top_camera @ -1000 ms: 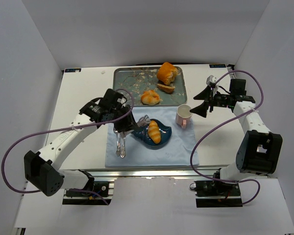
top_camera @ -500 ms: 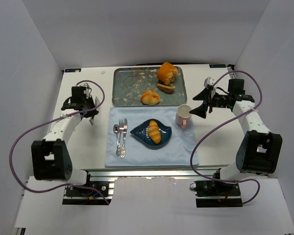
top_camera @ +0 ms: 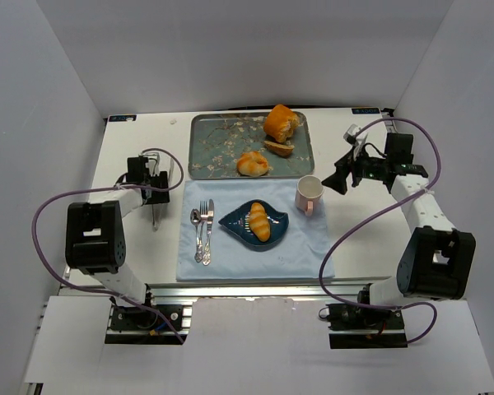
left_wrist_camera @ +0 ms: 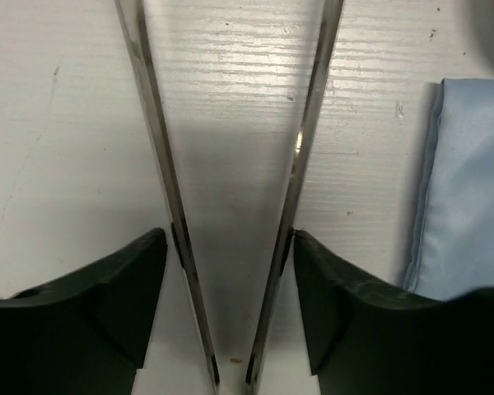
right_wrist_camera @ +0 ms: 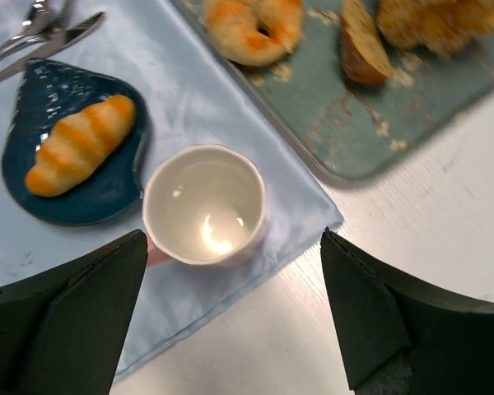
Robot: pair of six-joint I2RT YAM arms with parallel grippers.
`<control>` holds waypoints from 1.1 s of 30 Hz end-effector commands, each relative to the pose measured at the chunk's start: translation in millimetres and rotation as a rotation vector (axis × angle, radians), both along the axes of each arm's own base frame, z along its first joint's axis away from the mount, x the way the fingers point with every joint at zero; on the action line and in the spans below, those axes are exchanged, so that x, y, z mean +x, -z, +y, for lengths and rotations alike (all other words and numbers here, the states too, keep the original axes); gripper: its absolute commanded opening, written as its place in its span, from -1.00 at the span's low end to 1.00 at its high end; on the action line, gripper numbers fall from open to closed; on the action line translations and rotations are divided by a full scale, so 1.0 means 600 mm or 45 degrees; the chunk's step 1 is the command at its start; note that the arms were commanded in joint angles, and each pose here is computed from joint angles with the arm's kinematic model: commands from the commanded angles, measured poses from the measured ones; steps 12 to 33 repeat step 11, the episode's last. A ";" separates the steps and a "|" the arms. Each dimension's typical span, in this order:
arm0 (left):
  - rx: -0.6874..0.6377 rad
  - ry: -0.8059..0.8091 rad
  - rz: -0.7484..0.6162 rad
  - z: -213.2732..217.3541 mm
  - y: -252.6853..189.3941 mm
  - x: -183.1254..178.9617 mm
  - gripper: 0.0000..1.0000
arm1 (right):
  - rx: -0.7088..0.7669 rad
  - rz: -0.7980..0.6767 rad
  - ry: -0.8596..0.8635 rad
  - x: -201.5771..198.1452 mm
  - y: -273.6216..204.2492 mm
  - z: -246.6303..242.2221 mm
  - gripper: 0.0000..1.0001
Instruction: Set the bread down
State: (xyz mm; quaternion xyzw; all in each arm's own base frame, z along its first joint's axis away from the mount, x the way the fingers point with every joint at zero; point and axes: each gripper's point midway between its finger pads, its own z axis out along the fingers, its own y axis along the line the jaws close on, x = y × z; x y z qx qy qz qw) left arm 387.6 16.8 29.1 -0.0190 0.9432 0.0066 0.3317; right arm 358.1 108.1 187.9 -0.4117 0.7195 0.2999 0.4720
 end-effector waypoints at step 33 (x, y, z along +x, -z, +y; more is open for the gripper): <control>-0.027 -0.176 -0.378 0.019 -0.173 -0.001 0.96 | -0.020 0.100 0.673 0.097 -0.027 -0.086 0.79</control>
